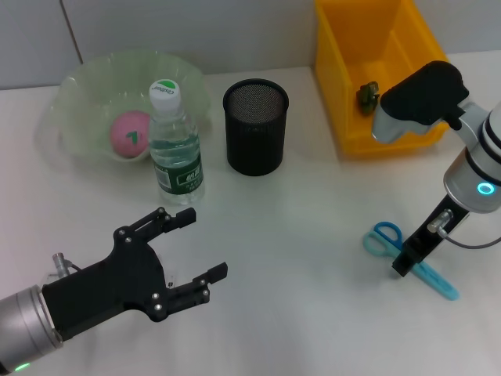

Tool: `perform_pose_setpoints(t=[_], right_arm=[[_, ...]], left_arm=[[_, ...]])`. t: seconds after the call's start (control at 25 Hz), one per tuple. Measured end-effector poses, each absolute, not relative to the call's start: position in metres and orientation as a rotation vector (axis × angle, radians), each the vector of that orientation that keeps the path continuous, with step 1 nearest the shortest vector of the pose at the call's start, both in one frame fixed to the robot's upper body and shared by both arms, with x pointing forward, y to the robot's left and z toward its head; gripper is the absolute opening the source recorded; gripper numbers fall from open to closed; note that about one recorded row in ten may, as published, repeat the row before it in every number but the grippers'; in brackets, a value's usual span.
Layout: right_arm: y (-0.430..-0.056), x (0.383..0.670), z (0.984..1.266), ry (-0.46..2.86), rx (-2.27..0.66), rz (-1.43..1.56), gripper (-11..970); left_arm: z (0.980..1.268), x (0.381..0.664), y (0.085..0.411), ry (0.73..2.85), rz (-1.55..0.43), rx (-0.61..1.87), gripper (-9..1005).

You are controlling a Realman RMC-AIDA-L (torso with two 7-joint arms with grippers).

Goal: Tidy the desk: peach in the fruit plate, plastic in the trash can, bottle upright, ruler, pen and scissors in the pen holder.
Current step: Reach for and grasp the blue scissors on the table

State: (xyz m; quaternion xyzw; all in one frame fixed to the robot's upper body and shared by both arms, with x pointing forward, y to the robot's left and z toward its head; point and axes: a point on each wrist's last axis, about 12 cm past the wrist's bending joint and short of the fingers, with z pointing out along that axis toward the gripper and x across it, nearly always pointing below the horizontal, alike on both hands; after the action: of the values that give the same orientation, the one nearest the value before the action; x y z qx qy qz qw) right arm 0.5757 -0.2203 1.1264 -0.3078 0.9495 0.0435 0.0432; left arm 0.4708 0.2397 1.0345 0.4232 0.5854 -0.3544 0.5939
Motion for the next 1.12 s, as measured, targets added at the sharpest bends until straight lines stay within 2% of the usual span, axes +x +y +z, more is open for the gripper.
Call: perform_pose_setpoints(t=[0.48,1.12], right_arm=[[-0.222,0.5752,1.1263,2.907,-0.913,0.129,364],[-0.2225,0.5755,1.1248,2.908,-0.915,0.118,356]], left_arm=[[1.0348,0.471,0.2402,1.361,-0.825,0.985,818],[1.0355,0.4721,0.2388,1.357,-0.83,0.992,817]])
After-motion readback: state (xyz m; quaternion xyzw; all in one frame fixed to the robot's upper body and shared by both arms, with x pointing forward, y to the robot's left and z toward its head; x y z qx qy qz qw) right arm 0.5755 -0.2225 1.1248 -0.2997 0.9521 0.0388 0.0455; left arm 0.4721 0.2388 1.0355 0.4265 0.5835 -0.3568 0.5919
